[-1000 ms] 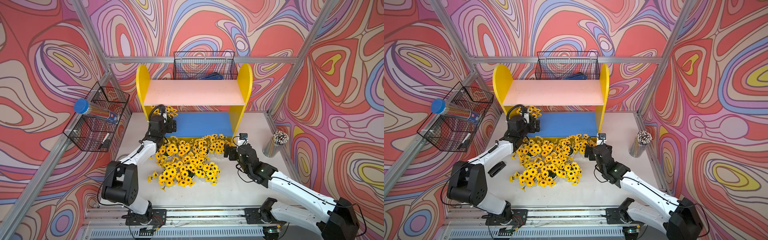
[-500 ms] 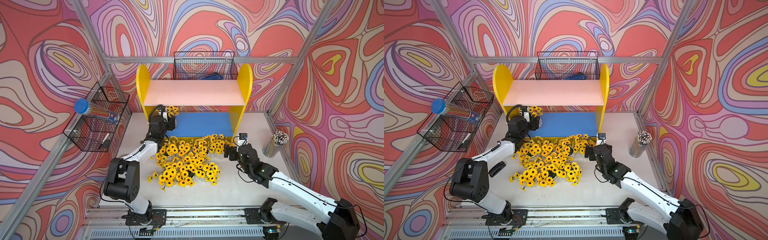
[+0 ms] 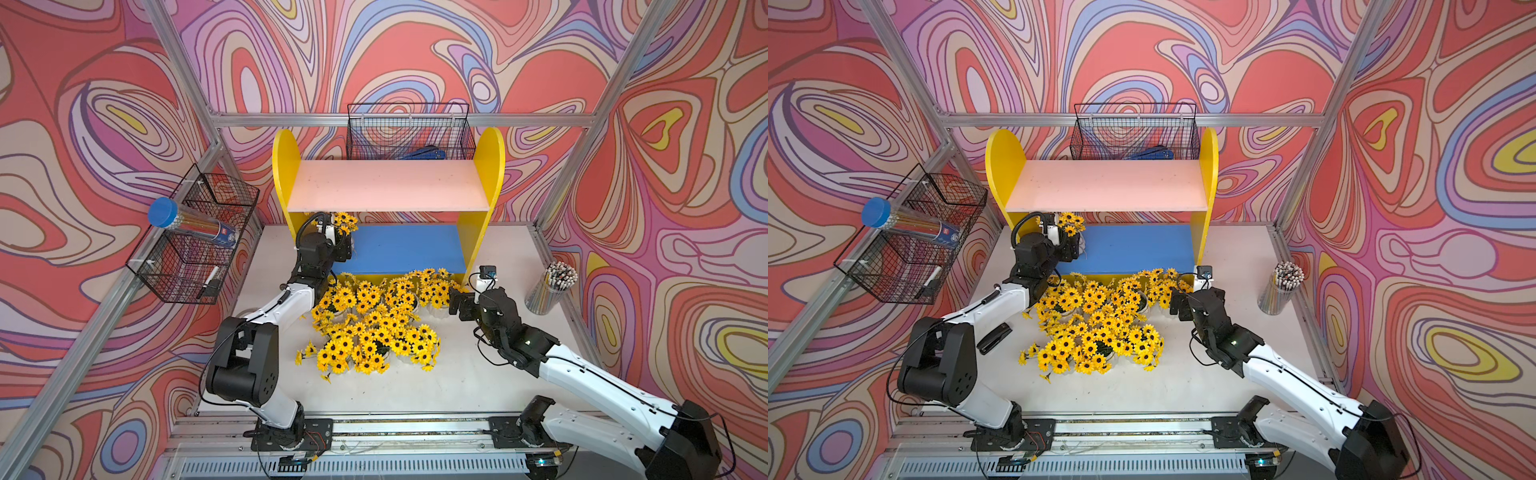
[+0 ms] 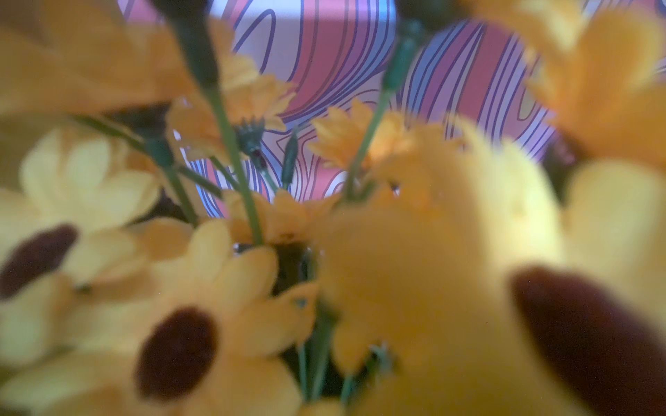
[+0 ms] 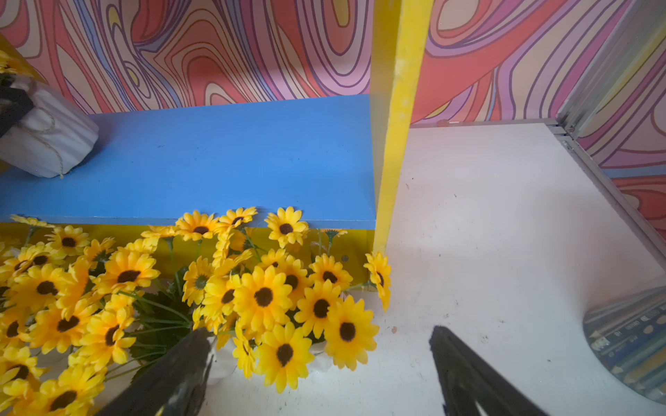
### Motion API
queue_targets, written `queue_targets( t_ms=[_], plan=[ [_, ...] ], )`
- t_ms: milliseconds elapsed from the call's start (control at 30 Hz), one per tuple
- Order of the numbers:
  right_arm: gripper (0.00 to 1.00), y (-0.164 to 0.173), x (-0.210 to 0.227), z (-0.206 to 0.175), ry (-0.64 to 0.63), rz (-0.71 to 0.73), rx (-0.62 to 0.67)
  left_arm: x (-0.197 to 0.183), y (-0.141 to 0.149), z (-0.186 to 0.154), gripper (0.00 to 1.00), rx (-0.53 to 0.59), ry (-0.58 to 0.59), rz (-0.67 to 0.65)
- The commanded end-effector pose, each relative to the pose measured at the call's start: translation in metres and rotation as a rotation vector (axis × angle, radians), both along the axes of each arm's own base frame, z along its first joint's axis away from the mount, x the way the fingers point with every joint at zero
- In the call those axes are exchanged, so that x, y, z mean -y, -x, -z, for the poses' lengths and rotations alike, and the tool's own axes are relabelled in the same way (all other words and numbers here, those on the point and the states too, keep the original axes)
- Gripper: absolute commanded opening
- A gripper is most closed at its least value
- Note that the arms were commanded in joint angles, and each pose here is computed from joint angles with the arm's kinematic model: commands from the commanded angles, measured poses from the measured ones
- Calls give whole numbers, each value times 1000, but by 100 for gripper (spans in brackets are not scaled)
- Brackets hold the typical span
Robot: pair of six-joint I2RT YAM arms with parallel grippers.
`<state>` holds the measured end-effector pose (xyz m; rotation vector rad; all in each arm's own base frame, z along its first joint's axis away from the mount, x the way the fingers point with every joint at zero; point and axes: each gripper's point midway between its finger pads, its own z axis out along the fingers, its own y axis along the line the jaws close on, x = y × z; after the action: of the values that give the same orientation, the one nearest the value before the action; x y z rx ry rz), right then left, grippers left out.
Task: Take the sunflower pots off the shelves
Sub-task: Pick up the sunflower pot from the shelf.
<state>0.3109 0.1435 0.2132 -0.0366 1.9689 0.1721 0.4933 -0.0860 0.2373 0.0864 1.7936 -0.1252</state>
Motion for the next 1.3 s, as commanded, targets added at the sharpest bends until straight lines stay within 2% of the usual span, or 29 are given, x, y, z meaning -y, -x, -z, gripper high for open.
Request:
queue_targets(
  t_ms=[0,400,600,1100,1267],
  plan=[
    [98,0,2,-6,-4,1,20,-1,14,16,40,-83,-28,17],
    [98,3,2,-13,-21,-15,44,20,34,-6,35,-110,-59,72],
    [98,13,-18,-26,-83,-156,76,40,46,-22,30,-89,-72,116],
    [98,16,-8,-28,-52,-120,77,78,57,-53,27,-43,-45,208],
    [98,14,-3,-28,-48,-93,75,102,69,-75,26,5,-71,262]
  ],
)
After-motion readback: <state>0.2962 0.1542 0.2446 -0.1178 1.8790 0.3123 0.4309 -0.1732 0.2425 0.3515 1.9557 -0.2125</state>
